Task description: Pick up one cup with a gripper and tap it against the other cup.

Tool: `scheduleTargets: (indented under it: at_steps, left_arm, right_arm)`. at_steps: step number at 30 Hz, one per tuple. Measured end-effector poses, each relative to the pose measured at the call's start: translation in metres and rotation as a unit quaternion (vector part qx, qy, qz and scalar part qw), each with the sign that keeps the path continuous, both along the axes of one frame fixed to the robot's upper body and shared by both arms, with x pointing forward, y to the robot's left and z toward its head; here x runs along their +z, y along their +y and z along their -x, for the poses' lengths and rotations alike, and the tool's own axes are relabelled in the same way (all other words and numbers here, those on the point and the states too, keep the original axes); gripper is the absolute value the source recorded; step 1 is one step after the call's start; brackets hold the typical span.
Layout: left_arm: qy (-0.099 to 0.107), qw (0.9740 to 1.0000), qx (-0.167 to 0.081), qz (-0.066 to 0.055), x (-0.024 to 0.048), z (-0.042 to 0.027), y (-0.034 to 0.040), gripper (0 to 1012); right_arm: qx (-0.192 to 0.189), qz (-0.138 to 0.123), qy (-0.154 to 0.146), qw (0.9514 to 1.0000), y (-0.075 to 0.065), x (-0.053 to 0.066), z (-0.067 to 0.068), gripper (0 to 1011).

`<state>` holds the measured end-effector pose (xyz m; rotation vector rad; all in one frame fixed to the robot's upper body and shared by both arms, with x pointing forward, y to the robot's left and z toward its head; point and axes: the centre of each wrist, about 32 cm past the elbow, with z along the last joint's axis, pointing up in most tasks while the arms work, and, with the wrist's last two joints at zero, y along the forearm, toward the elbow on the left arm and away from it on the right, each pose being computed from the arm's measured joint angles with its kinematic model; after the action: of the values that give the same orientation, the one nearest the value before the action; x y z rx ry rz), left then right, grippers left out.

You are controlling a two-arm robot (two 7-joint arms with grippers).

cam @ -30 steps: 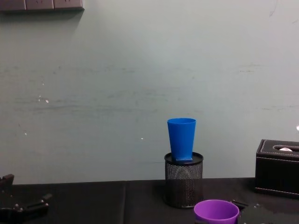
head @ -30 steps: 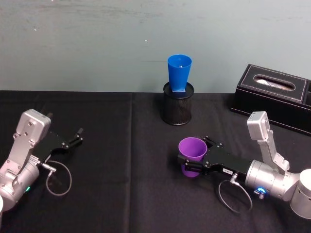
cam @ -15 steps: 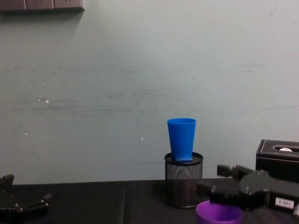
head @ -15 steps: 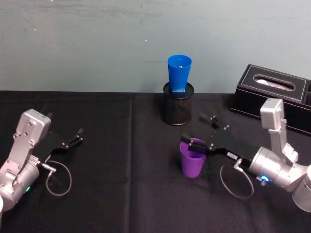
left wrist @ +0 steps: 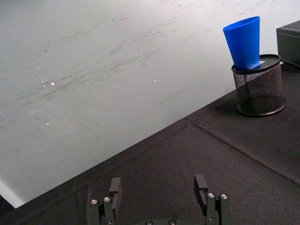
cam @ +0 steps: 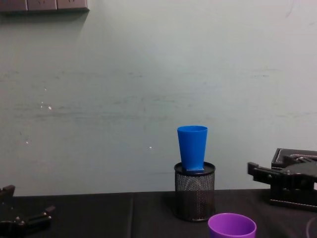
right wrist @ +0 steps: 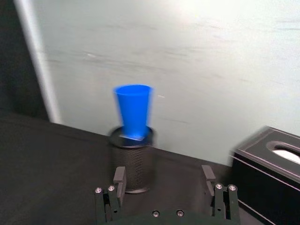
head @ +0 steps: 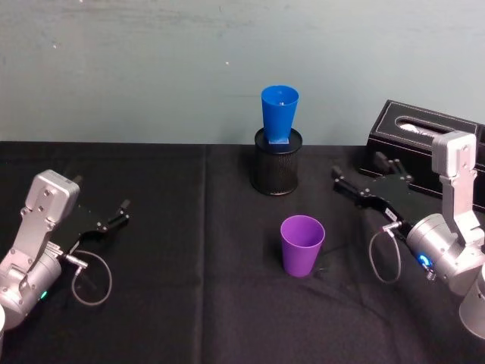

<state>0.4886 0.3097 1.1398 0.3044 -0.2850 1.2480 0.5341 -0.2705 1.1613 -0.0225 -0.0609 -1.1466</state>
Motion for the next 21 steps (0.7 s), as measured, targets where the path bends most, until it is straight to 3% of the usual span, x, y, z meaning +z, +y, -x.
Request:
scheduleTargets:
  at_steps: [8, 21]
  left_arm:
    - [0.000, 1.0000, 0.000, 0.000, 0.0000, 0.0000, 0.0000, 1012]
    - [0.000, 1.0000, 0.000, 0.000, 0.0000, 0.0000, 0.0000, 1012]
  right_arm:
    - [-0.076, 0.022, 0.030, 0.9964, 0.011, -0.003, 0.005, 1002]
    - [-0.085, 0.034, 0.033, 0.9952, 0.012, -0.013, 0.005, 1002]
